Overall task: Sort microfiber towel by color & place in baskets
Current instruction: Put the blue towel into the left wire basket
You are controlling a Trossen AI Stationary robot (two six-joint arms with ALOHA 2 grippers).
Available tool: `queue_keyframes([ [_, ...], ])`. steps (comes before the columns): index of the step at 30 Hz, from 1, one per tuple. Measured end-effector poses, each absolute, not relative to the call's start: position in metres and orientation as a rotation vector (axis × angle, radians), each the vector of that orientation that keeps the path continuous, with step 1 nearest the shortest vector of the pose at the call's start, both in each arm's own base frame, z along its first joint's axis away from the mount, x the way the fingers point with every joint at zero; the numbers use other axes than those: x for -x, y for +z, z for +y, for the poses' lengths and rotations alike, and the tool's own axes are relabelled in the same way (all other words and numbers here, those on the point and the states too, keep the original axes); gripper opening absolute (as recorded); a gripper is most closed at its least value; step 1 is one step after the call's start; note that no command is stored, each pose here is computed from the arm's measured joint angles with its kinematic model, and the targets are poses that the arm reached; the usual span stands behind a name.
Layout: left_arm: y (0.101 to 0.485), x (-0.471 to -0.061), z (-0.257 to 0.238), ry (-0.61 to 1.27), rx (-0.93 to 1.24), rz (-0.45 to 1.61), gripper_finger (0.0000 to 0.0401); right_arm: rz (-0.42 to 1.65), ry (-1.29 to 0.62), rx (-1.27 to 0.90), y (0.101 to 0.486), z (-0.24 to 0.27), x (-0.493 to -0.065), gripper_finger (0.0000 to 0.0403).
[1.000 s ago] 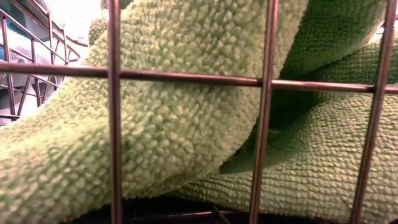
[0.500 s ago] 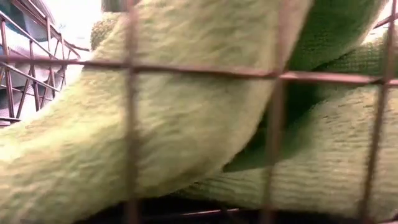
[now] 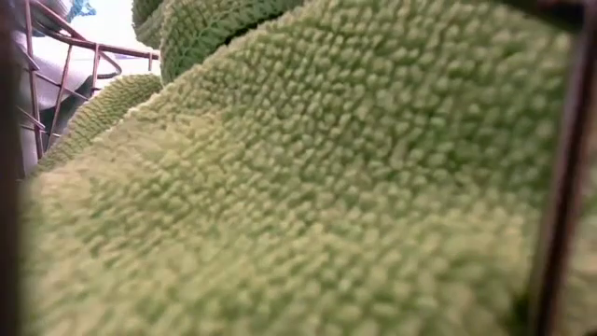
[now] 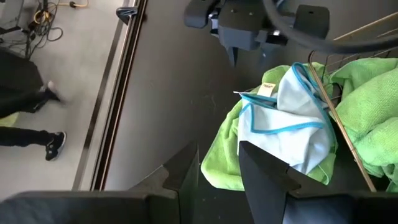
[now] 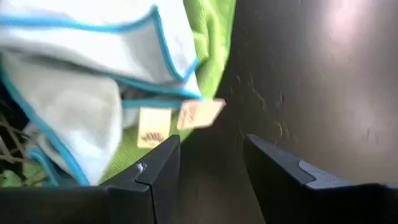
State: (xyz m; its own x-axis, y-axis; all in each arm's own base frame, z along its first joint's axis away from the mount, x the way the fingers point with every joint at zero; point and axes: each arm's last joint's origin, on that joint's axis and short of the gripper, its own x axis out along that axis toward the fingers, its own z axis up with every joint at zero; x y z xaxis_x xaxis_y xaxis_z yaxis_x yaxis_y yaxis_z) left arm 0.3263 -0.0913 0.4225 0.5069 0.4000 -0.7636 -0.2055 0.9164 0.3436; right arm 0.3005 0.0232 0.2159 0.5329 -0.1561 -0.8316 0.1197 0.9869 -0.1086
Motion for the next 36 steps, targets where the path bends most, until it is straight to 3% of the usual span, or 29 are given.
queue_keyframes([
  [9, 0.426, -0.322, -0.090, 0.370, -0.217, 0.970, 0.0100, 0.927, -0.159, 0.069, 0.238, 0.016, -0.313, 0.0173],
  [27, 0.446, -0.300, -0.077, 0.486, -0.264, 0.896, 0.0100, 0.990, -0.210, -0.031, 0.200, -0.022, -0.344, 0.0173],
  [36, 0.450, -0.298, -0.066, 0.522, -0.245, 0.885, 0.0100, 1.045, -0.184, -0.027, 0.207, -0.022, -0.356, 0.0173],
])
